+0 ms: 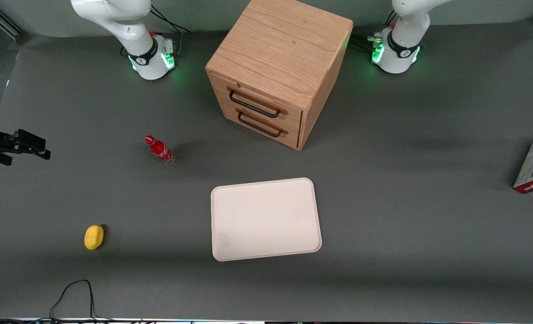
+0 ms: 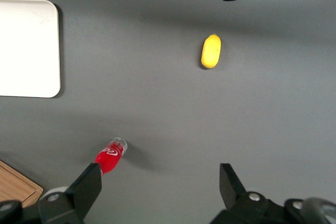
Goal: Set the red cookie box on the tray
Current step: 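Lower the open left gripper over the standing red cookie box, then close the left gripper on the top of the red cookie box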
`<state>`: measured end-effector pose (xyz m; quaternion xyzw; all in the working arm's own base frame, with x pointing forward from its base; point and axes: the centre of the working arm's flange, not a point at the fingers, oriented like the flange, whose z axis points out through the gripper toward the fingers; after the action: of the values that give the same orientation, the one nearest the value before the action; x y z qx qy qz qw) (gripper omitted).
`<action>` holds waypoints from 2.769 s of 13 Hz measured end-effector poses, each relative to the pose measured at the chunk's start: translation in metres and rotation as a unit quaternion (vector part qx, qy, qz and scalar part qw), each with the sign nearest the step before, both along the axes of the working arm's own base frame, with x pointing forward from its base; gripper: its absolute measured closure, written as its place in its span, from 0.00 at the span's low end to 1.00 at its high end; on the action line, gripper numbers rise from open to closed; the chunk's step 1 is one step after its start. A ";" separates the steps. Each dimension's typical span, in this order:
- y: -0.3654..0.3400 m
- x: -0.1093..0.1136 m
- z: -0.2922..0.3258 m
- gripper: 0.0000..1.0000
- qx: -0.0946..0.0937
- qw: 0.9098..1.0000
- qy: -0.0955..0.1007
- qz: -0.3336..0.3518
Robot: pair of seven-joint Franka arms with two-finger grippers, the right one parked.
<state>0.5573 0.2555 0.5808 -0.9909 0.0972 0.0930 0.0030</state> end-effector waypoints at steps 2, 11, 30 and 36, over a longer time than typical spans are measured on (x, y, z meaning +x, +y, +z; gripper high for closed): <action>0.058 -0.004 -0.012 0.00 -0.012 1.000 -0.003 -0.026; 0.186 -0.012 -0.099 0.00 -0.026 0.989 -0.018 -0.144; 0.148 -0.047 -0.338 0.13 -0.018 0.972 -0.044 -0.229; 0.149 -0.047 -0.337 0.86 -0.017 0.970 -0.046 -0.239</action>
<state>0.5101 0.4047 0.2441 -0.9421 0.3323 0.0424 0.0126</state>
